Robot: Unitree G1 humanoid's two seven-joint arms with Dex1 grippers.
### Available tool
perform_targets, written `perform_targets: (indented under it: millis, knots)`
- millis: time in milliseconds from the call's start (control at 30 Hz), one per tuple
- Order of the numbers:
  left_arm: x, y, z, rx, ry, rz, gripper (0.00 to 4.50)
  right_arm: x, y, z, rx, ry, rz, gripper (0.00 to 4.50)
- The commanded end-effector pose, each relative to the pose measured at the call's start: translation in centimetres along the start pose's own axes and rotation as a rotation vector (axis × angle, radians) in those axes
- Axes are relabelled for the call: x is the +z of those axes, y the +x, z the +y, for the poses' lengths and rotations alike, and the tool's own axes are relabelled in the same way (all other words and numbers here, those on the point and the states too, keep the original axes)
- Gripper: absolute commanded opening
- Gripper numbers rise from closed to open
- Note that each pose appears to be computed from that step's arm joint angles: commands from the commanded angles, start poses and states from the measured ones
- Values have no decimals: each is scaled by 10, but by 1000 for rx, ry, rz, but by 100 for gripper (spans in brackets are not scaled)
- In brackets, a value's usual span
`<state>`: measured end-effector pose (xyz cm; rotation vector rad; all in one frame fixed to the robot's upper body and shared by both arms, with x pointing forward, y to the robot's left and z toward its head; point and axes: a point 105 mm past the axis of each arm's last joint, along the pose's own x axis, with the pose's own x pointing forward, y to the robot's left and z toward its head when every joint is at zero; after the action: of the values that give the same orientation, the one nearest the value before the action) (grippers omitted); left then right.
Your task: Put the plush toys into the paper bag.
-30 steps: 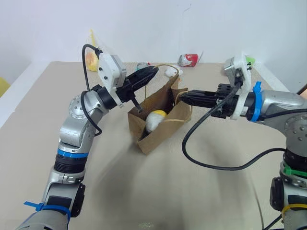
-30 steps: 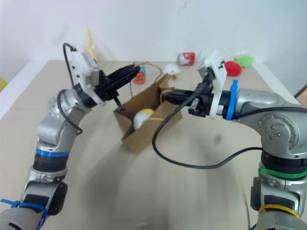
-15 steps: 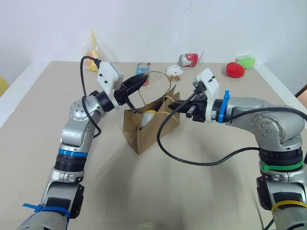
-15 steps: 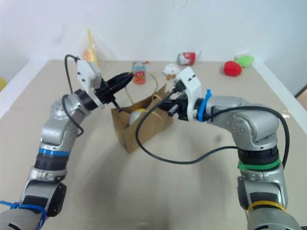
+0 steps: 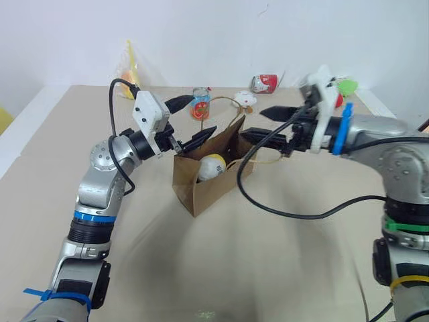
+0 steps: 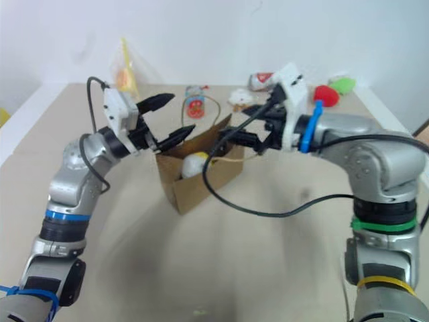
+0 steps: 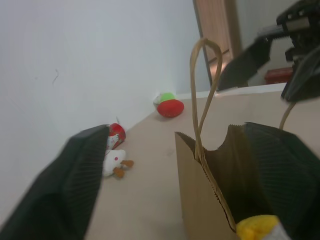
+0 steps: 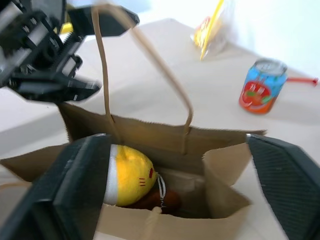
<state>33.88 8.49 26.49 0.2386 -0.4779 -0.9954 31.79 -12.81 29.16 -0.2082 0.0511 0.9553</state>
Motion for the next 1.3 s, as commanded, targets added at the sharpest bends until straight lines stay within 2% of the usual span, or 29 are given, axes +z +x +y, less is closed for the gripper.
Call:
perform_targets:
  millis: [33, 233, 467, 567, 600, 633, 667, 700, 733, 867, 1067, 1300]
  knots:
    - [17, -6, -2, -30, -43, -50, 447, 21, -13, 5, 27, -75, -73, 450]
    - [20, -19, -15, -105, -84, 1, 447, 20, -22, -8, -26, -192, -91, 450]
    - [22, -48, -11, -34, -80, 74, 447, 27, -48, 9, 72, -252, -86, 450]
    - [23, -55, -16, -14, -93, 80, 450, 35, -58, 20, 138, -226, -107, 379]
    - [23, -57, -18, -9, -101, 83, 450, 36, -60, 26, 168, -213, -105, 335]
    - [22, -59, -20, -8, -104, 86, 450, 36, -62, 31, 198, -208, -100, 310]
    - [21, -60, -23, -11, -109, 91, 450, 34, -63, 38, 233, -204, -79, 248]
    - [20, -61, -26, -14, -116, 93, 450, 27, -64, 48, 285, -193, -34, 183]
    - [19, -63, -29, -16, -122, 94, 450, 16, -66, 59, 343, -177, 21, 166]
    - [15, -68, -40, -27, -151, 101, 450, -20, -59, 86, 451, -107, 141, 4]
    - [8, -70, -45, -29, -160, 117, 450, -54, -25, 98, 417, -120, 159, 4]
    - [7, -70, -40, -18, -131, 117, 450, -62, 23, 86, 276, -220, 87, 4]
